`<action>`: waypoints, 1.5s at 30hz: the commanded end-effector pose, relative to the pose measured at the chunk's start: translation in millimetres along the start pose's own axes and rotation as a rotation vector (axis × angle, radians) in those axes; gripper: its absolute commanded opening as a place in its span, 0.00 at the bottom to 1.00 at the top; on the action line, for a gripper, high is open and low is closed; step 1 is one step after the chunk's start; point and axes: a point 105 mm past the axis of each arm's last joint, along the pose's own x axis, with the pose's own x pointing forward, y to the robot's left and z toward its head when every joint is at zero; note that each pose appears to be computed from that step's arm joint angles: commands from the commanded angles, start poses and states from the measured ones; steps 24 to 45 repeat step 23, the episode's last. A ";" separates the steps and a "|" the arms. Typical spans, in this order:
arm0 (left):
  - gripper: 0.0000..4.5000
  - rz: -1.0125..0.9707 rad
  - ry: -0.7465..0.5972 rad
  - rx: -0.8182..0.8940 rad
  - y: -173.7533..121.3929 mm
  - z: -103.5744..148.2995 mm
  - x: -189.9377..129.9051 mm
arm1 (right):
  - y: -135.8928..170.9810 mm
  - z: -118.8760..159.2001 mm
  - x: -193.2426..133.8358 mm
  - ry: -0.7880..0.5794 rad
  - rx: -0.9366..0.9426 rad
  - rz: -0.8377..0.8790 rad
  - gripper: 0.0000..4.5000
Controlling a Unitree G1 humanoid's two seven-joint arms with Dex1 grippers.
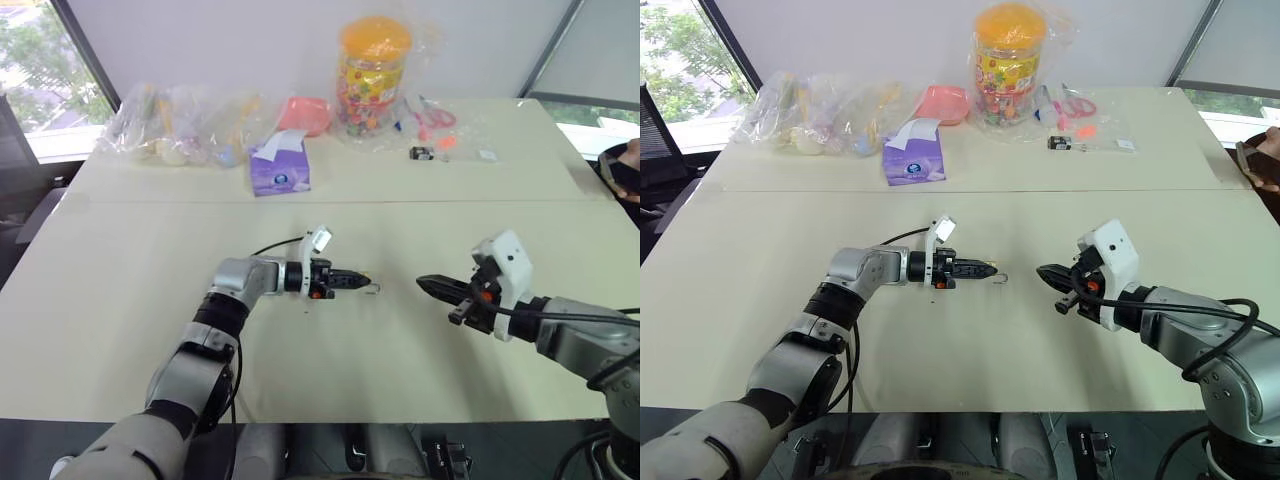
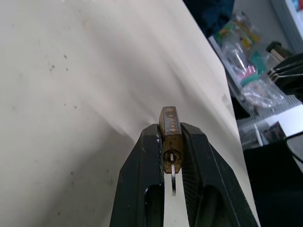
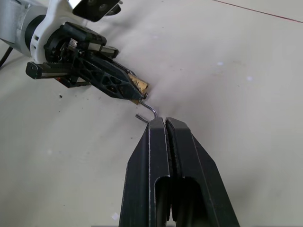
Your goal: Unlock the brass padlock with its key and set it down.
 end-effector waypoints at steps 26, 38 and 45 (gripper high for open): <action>1.00 0.012 0.062 0.465 -28.4 18.5 -104.6 | 7.5 6.2 -24.9 0.119 -0.278 0.074 0.00; 1.00 0.012 0.062 0.465 -28.4 18.5 -104.6 | 7.5 6.2 -24.9 0.119 -0.278 0.074 0.00; 1.00 0.012 0.062 0.465 -28.4 18.5 -104.6 | 7.5 6.2 -24.9 0.119 -0.278 0.074 0.00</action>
